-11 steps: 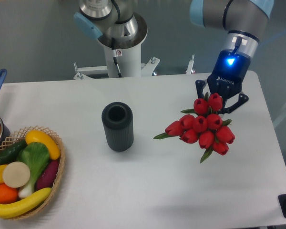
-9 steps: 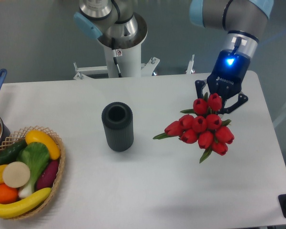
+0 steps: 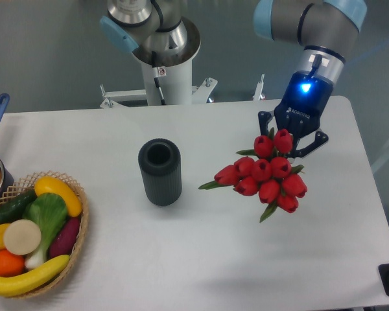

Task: Insert the flowers into the vase
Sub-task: 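Carry the red tulip bunch with the gripper toward the grey vase, then lift the tulips up and position the stems above the vase opening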

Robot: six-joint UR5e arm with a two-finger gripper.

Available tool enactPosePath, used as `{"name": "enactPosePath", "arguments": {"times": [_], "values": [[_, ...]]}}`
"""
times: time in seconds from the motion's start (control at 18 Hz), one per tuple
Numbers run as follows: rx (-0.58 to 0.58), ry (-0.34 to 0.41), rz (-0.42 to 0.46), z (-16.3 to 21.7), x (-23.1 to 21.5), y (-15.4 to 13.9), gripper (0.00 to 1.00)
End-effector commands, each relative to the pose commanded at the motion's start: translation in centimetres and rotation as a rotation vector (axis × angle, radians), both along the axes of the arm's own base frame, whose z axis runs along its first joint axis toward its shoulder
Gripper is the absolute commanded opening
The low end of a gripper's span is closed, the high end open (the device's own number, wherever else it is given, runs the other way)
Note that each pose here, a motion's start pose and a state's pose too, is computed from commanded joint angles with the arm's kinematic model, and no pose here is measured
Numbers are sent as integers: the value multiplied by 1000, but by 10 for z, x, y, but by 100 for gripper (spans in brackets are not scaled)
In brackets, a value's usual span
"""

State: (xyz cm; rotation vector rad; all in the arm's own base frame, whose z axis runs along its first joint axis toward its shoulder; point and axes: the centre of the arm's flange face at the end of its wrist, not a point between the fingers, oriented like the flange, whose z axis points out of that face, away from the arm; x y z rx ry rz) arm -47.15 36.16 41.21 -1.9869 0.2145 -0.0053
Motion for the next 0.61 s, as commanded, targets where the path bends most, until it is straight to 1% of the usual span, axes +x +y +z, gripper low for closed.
{"name": "enactPosePath", "arguments": {"times": [0.17, 0.28, 0.44, 0.56, 0.61], "values": [[52, -17, -60, 4, 18, 21, 26], [91, -48, -93, -2, 32, 27, 26], [170, -60, -131, -9, 56, 21, 26], [244, -70, -152, 7, 75, 15, 26], [259, -64, -158, 17, 83, 14, 26]]}}
